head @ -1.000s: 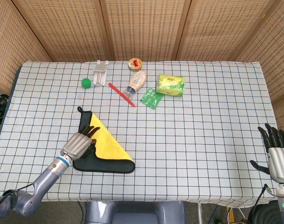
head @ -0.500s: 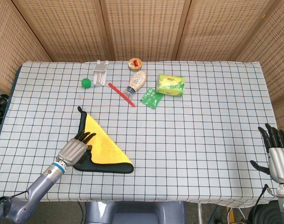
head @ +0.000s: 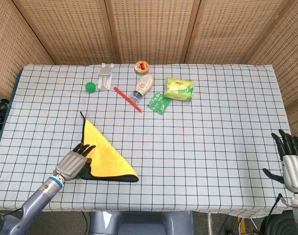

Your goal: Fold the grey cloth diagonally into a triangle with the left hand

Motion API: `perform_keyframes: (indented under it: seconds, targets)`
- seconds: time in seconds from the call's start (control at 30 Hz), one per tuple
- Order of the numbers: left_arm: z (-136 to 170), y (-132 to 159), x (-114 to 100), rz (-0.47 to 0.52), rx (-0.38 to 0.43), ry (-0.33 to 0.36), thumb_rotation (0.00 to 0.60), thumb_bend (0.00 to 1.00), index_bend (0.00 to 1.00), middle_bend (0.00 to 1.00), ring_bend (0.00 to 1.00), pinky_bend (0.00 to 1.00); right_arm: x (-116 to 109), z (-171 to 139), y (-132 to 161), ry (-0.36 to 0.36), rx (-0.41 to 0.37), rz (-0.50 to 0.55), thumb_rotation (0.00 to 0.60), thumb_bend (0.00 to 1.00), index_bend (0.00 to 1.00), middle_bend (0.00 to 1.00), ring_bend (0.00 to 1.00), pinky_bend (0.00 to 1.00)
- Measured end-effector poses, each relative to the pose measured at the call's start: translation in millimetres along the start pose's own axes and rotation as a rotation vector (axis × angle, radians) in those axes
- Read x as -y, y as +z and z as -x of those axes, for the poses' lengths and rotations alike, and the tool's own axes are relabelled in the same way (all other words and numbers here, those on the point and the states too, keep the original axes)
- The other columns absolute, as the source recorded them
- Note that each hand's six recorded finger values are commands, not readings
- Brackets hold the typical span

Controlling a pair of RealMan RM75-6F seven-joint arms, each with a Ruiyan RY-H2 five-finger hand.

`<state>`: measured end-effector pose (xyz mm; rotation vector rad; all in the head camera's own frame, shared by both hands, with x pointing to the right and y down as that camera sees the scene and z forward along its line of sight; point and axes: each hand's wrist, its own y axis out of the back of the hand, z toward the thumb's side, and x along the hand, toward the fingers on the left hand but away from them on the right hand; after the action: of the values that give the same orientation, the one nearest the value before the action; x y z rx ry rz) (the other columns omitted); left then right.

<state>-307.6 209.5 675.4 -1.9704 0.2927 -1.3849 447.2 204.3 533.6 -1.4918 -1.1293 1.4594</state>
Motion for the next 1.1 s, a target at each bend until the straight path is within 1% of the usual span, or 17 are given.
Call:
perform_keyframes:
  seconds: [0.57,0.63,0.67,0.7,0.77,0.8,0.83,0.87,0.9,0.93,1.0,1.1]
  targets:
    - [8,-5,5,-0.019,-0.015,-0.012,0.600,0.51,0.53,0.00,0.00,0.00,-2,-1,1,-0.003,-0.003,0.002,0.600,0.00,0.09,0.00,0.00,0.00]
    - [8,-6,6,-0.016,-0.017,-0.015,0.600,0.51,0.51,0.00,0.00,0.00,-2,-1,1,-0.003,-0.003,0.002,0.600,0.00,0.09,0.00,0.00,0.00]
    - [8,-6,6,-0.017,-0.016,-0.018,0.600,0.51,0.49,0.00,0.00,0.00,-2,-1,1,-0.002,-0.003,0.002,0.600,0.00,0.09,0.00,0.00,0.00]
    - [9,-6,7,-0.018,-0.015,-0.020,0.600,0.51,0.45,0.00,0.00,0.00,-2,-1,1,-0.002,-0.003,0.002,0.600,0.00,0.09,0.00,0.00,0.00]
    - [9,-6,8,-0.018,-0.013,-0.028,0.600,0.47,0.36,0.00,0.00,0.00,-1,-1,1,-0.002,-0.004,0.001,0.600,0.00,0.09,0.00,0.00,0.00]
    - [9,-6,9,-0.017,-0.013,-0.032,0.600,0.41,0.30,0.00,0.00,0.00,-1,-1,1,-0.002,-0.004,0.001,0.600,0.00,0.09,0.00,0.00,0.00]
    - [10,-6,9,-0.016,-0.012,-0.036,0.600,0.34,0.21,0.00,0.00,0.00,-1,-1,1,-0.001,-0.004,0.001,0.600,0.00,0.09,0.00,0.00,0.00]
    - [10,-6,10,-0.013,-0.011,-0.041,0.600,0.29,0.14,0.00,0.00,0.00,-1,-1,1,-0.001,-0.004,0.001,0.600,0.00,0.09,0.00,0.00,0.00]
    - [10,-6,10,-0.009,-0.009,-0.044,0.600,0.22,0.06,0.00,0.00,0.00,-1,-1,1,-0.002,-0.003,0.001,0.600,0.00,0.09,0.00,0.00,0.00]
    - [11,-6,10,-0.005,-0.008,-0.046,0.600,0.16,0.01,0.00,0.00,0.00,-1,-1,1,-0.002,-0.003,0.001,0.600,0.00,0.09,0.00,0.00,0.00]
    - [12,-6,9,0.003,-0.002,-0.048,0.600,0.10,0.00,0.00,0.00,0.00,-1,-1,1,-0.002,-0.003,0.001,0.600,0.00,0.09,0.00,0.00,0.00]
    - [14,-6,5,0.013,0.004,-0.036,0.600,0.10,0.00,0.00,0.00,0.00,-1,-1,1,-0.002,-0.004,0.001,0.600,0.00,0.09,0.00,0.00,0.00]
